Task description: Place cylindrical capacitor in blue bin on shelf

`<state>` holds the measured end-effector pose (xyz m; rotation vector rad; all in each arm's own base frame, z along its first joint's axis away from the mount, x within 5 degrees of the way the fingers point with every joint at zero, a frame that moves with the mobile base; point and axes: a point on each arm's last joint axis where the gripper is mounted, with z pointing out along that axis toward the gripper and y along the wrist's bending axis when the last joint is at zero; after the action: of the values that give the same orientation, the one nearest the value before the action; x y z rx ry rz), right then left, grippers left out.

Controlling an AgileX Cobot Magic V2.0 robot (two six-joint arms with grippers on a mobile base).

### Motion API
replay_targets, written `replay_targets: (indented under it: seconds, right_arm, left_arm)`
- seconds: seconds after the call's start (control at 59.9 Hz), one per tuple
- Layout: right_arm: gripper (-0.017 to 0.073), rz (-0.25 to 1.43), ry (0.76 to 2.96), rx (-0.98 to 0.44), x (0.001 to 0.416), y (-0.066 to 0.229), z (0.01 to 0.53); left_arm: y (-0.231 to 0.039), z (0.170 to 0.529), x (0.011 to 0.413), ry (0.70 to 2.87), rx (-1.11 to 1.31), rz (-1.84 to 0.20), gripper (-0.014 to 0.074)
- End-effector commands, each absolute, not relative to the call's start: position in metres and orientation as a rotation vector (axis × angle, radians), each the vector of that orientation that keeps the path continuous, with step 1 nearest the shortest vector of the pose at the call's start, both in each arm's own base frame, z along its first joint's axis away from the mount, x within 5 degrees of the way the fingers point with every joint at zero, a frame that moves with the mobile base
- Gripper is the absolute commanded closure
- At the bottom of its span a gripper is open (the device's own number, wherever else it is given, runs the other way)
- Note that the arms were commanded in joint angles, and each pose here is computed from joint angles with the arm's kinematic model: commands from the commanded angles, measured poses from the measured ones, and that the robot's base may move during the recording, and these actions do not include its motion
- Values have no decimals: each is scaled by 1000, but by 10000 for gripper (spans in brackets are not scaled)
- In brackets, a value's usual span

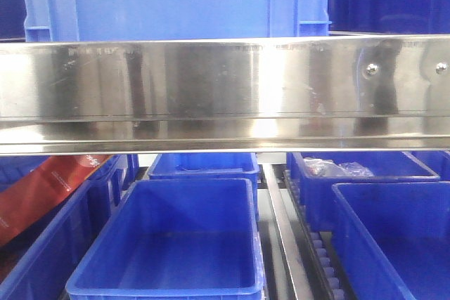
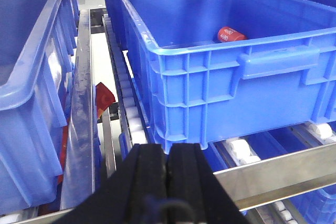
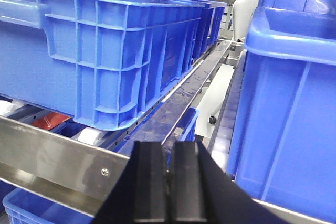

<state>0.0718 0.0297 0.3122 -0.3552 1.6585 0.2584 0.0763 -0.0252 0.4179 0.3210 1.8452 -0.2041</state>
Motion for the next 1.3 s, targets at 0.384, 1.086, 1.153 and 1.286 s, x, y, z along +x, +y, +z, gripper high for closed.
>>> replay_targets:
  seconds: [0.384,1.086,1.153,1.286]
  right_arm:
    - [620,245,1633,-352,71,29,313]
    - [620,245,1631,-352,71,29,313]
    - [620,245,1631,-352,71,29,313]
    - [620,245,1631,-352,71,29,313]
  left_arm:
    - [-8,333,58,1563,139,-86,705]
    - [-6,211,56,1509,91,-80,705]
    - [-6,211,56,1509,91,-80,705]
    - [-6,211,56,1509,91,-80,705]
